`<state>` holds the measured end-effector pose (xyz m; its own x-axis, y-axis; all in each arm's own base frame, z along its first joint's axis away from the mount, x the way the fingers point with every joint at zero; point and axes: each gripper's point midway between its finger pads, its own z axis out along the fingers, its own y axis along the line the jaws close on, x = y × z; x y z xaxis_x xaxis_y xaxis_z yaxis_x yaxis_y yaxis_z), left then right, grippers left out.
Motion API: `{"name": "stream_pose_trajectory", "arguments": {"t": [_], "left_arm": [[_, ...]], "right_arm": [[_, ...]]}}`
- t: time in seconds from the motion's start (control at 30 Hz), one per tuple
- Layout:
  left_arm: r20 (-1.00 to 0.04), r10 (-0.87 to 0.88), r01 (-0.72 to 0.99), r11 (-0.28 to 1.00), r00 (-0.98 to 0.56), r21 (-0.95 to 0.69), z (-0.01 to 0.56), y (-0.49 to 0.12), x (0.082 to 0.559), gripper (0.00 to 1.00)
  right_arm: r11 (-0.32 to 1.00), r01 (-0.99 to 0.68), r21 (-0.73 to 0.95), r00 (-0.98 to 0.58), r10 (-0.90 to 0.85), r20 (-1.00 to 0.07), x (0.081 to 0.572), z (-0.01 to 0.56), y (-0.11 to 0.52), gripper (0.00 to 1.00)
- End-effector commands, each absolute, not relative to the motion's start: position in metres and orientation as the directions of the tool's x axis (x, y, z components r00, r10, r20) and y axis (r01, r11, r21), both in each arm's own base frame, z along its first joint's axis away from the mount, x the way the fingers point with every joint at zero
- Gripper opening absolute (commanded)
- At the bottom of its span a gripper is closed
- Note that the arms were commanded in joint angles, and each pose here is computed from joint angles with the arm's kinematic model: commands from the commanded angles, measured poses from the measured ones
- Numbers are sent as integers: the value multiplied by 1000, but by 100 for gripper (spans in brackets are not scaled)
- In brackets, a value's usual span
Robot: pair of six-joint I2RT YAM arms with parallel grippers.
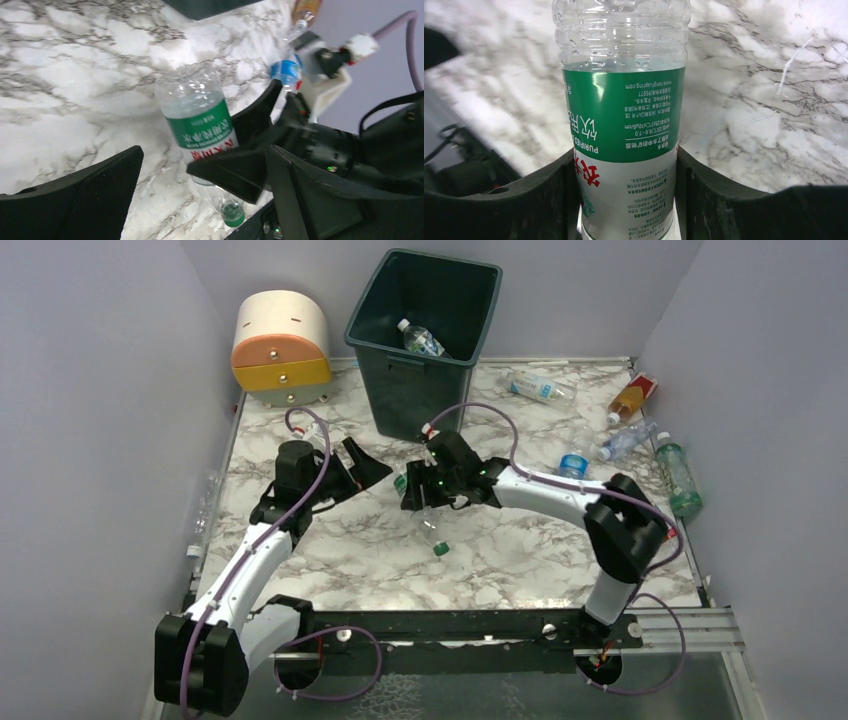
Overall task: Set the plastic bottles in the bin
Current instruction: Pick up the plastic bottle at the center of the board.
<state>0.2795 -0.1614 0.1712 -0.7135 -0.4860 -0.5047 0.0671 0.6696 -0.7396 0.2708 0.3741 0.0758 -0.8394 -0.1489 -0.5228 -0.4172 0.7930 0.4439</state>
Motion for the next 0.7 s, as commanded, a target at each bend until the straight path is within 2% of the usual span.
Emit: {"name": "stream_pose_trajectory", "arguments": {"t": [0.0, 0.23, 0.57, 0.67], "left_arm": [[-475, -484, 208, 507, -735, -837, 198, -187, 275, 99], [-458, -514, 263, 408, -725, -874, 220, -196, 274, 99], [-465, -588, 299, 363, -661, -883, 250, -190, 271, 99], [-460, -592, 296, 357, -662, -886, 250, -190, 272, 94]], "right_arm": [[631, -549, 548, -758, -101, -644, 258, 153, 388, 61], [482, -623, 617, -728, -69, -682, 239, 210, 397, 61], [357, -626, 693, -759, -72, -647, 224, 221, 416, 61], [346, -629, 696, -758, -72, -648, 222, 223, 418, 61]]}}
